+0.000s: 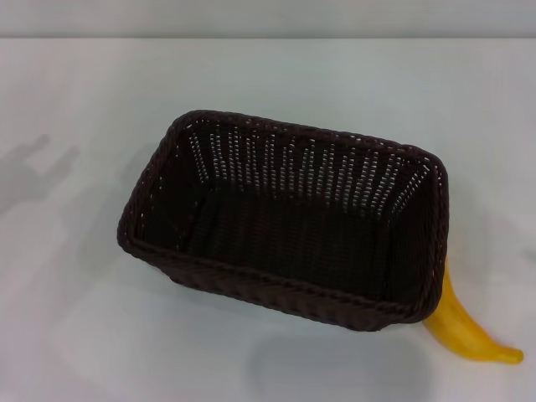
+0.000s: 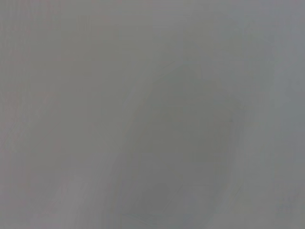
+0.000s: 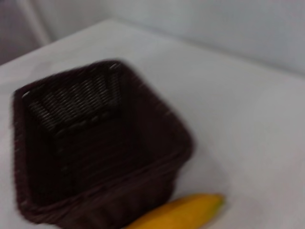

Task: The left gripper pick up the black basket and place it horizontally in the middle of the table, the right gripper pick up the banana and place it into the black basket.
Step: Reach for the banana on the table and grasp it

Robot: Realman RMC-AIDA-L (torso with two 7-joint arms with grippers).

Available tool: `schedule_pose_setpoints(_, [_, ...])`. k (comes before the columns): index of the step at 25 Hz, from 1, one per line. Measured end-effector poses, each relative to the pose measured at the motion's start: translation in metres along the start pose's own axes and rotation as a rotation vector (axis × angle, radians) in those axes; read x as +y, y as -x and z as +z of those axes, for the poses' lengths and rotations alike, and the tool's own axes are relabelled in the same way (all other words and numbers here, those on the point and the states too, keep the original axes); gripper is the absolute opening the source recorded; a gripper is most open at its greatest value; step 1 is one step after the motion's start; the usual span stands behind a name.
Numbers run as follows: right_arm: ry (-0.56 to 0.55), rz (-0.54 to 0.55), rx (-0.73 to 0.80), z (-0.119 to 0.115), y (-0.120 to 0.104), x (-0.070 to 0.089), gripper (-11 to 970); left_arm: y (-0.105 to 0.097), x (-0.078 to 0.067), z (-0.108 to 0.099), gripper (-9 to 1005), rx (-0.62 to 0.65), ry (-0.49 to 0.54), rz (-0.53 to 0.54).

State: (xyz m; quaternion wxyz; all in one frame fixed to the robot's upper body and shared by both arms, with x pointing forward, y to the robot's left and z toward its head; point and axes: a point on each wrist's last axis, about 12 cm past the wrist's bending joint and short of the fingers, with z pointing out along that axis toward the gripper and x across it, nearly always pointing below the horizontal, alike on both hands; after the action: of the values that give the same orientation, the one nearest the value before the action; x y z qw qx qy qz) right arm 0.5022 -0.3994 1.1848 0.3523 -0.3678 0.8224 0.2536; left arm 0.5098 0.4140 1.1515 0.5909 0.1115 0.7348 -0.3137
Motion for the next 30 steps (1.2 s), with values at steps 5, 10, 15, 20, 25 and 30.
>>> schedule_pose_setpoints(5, [0.120, -0.005, 0.135, 0.032, 0.014, 0.019, 854, -0.001, 0.000, 0.001, 607, 0.003, -0.002, 0.016])
schedule_pose_setpoints(10, [0.201, 0.018, 0.239, 0.062, 0.018, 0.038, 853, -0.002, 0.000, 0.001, 607, 0.006, 0.000, 0.034])
schedule_pose_setpoints(15, [0.198, 0.043, 0.310, 0.084, 0.020, 0.046, 852, -0.003, 0.001, 0.001, 607, 0.006, 0.015, 0.049])
schedule_pose_setpoints(20, [0.219, 0.050, 0.338, 0.101, 0.023, 0.056, 851, -0.004, 0.002, 0.001, 607, 0.008, 0.020, 0.076])
schedule_pose_setpoints(25, [0.224, 0.042, 0.372, 0.119, 0.026, 0.066, 848, -0.003, 0.003, 0.000, 607, 0.007, 0.026, 0.087])
schedule_pose_setpoints(30, [0.212, 0.025, 0.397, 0.132, 0.030, 0.071, 844, -0.001, 0.003, 0.001, 607, 0.006, 0.024, 0.094])
